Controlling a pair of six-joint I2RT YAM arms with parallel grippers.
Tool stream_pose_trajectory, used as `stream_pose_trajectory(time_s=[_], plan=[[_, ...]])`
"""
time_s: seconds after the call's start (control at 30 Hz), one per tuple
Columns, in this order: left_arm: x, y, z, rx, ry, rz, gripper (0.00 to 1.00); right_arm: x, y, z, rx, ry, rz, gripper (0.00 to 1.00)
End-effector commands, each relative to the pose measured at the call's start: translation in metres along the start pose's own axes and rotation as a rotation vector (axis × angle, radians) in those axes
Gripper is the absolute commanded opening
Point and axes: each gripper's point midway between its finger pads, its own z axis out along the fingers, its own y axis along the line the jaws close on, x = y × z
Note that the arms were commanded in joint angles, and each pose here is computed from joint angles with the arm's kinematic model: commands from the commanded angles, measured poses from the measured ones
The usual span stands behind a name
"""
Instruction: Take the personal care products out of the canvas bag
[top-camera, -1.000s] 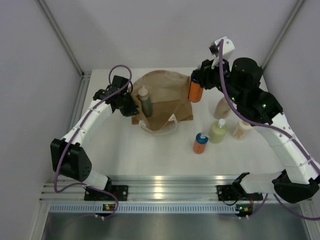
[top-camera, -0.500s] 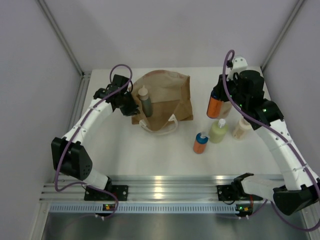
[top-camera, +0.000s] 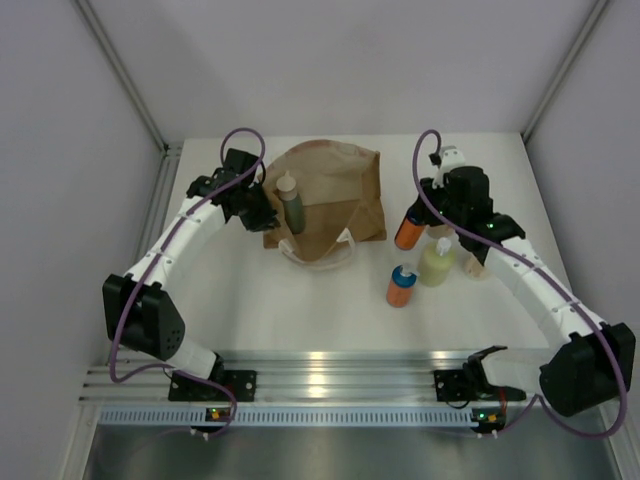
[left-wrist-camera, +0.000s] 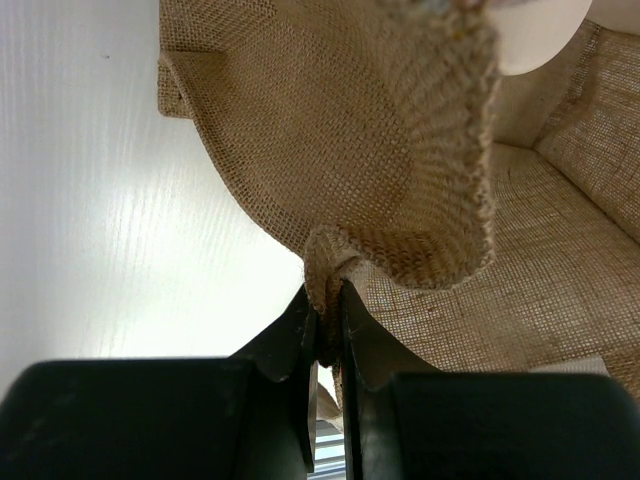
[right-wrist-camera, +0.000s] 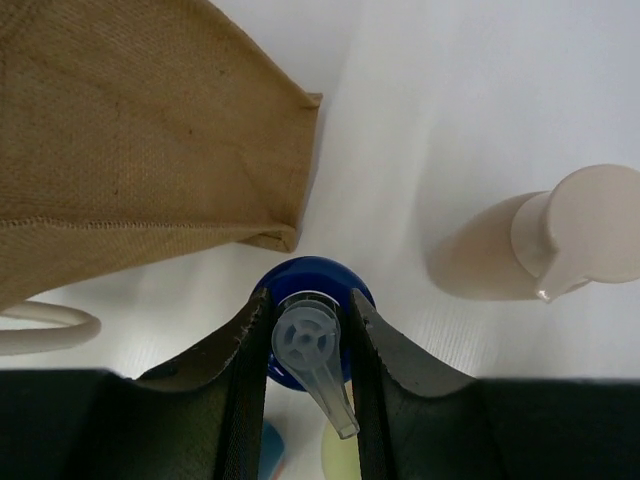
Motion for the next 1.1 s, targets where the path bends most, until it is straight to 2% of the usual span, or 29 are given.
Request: stream_pose_trajectory(time_s=[0.0,0.2,0.57,0.7,0.73,0.77,0.9,0.97,1.07], plan=[[-0.001,0.009,0.005,-0.042,0.014,0.014,0.0,-0.063,0.006,-0.001,-0.044,-0.255,0.028,0.0],[0.0,0.011,0.006,-0.048,0.015,0.005,0.0,-0.037,0.003,0.019,-0.037,-0.222,0.012,0.0],[0.002,0.015,0.007,-0.057,0.019,-0.003,0.0,-0.013,0.007,0.026,-0.056,-0.175,-0.006,0.1],[0.002,0.014,0.008,-0.056,0.02,-0.005,0.0,-0.004,0.011,0.027,-0.049,-0.152,-0.044,0.2],[0.002,0.013,0.008,-0.054,0.021,-0.005,0.0,-0.002,0.013,0.027,-0.052,-0.144,-0.051,0.25],[0.001,0.013,0.008,-0.053,0.02,-0.004,0.0,-0.001,0.013,0.028,-0.051,-0.139,-0.055,0.35],[-0.001,0.012,0.007,-0.052,0.016,0.0,0.0,0.001,0.018,0.028,-0.059,-0.136,-0.068,0.44],[0.0,0.013,0.007,-0.053,0.018,0.0,0.0,0.0,0.02,0.027,-0.065,-0.138,-0.071,0.53],[0.001,0.013,0.007,-0.055,0.017,0.002,0.0,-0.003,0.019,0.025,-0.055,-0.145,-0.068,0.57]])
